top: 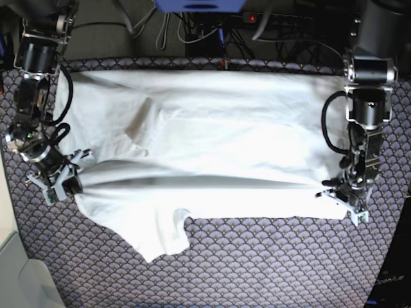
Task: Fold the T-shirt properly
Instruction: 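Lift the grasped side edges and fold them toward the collar, then lay the folded hem section down along the collar with both grippers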
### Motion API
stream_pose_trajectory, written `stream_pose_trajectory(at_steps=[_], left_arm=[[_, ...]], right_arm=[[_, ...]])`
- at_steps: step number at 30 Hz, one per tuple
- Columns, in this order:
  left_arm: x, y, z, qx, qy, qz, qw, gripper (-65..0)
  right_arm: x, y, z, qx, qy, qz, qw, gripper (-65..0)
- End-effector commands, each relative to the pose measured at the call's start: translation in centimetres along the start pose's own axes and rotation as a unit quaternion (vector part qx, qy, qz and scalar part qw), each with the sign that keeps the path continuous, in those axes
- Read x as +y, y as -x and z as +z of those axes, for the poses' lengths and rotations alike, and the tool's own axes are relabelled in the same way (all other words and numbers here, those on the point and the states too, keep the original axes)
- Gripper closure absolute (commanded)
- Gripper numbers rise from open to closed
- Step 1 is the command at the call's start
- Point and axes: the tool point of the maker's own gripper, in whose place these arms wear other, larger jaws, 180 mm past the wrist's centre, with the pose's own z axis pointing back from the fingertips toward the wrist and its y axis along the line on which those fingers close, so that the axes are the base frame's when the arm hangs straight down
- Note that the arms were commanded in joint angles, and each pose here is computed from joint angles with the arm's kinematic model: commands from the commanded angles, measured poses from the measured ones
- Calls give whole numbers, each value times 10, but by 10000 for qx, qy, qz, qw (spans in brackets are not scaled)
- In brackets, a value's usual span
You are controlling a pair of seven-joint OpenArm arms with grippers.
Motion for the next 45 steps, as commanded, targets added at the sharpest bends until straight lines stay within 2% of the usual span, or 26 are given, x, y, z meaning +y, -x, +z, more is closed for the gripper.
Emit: stream_pose_trajectory(at_steps=[1, 6, 10, 17, 22, 27, 32, 38, 45], left_arm=[[0, -30, 6, -418, 24, -48, 9991, -5], [-20, -46, 32, -961, 310, -314, 9944, -5], [-27, -41, 42, -1062, 412, -409, 9927, -5], [17, -33, 55, -1199, 51, 229, 9925, -5], [28, -17, 57, -1082, -41, 242, 9938, -5], [22, -13, 70, -1192, 31, 140, 9928, -5], [11, -17, 86, -998, 182, 44, 9948, -5], [31, -3, 104, -907, -15, 435, 9949, -5], [37, 15, 119, -840, -75, 305, 9960, -5]], right_arm=[[-14, -26, 4, -369, 168, 85, 9991, 0], [-6, -19, 14, -341, 144, 194, 9991, 0], [0, -17, 19, -344, 125, 268, 9990, 0], [8, -14, 33, -344, 106, 455, 9983, 0], [17, -9, 42, -342, 41, 494, 9982, 0], [17, -10, 58, -497, 23, 305, 9983, 0], [13, -3, 68, -475, 116, 276, 9984, 0], [18, 9, 86, -441, 104, 144, 9989, 0], [33, 17, 100, -341, -5, 253, 9991, 0]])
